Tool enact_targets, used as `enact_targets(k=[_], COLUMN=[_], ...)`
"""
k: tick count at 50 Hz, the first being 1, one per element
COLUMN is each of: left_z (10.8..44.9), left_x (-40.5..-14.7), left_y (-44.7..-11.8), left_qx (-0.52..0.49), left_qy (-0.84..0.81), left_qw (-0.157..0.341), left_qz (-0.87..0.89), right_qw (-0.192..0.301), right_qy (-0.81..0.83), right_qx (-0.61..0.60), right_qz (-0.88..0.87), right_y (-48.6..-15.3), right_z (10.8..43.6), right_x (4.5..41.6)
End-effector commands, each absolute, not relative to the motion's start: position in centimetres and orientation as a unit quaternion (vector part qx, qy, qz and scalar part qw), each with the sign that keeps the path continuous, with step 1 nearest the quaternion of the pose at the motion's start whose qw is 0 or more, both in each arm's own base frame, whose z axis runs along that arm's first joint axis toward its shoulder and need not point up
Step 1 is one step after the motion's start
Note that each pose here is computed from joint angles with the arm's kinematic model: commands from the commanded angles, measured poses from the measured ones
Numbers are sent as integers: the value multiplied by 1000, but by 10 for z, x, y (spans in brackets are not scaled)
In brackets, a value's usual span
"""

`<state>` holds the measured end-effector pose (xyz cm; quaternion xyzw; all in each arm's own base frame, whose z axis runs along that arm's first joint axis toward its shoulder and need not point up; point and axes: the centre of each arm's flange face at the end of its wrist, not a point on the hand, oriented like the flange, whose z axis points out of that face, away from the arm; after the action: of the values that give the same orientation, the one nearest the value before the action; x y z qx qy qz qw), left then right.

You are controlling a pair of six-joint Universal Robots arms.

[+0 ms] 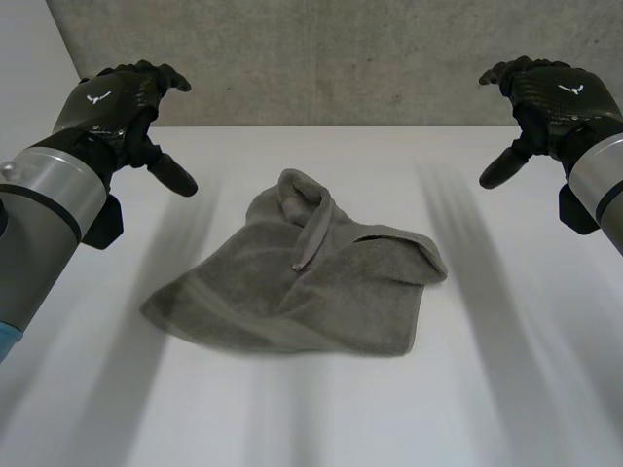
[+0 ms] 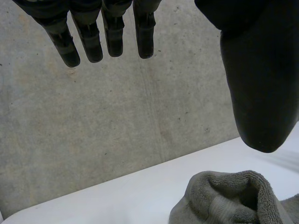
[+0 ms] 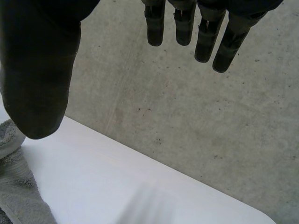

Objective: Fold the towel.

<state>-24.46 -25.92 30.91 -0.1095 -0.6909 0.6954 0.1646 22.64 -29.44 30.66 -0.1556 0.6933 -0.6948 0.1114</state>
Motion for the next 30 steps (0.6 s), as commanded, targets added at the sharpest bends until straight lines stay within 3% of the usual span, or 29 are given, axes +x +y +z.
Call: enact_targets(k=[1,8,16,21,30], left_z=[309,305,268,227,169], left_x=[-246,-247,-265,-276,-290], left_y=[-257,-253,-231,-223,-215], left_qx=[-112,-118,-163,-191,-260], left_qy=[-690,-694,-715,-739,-769], left_qw=[168,171,201,208,175], left_qz=[695,689,649,611,558], right_qw=[108,121,165,117,88], right_qy=[694,688,649,618,618], right_qx=[-152,-169,-343,-472,-515], right_qz=[-696,-695,-659,-618,-587], right_y=[-296,-292,-282,-280,-287], right_z=[307,307,274,228,184], right_x=[226,230,261,272,285])
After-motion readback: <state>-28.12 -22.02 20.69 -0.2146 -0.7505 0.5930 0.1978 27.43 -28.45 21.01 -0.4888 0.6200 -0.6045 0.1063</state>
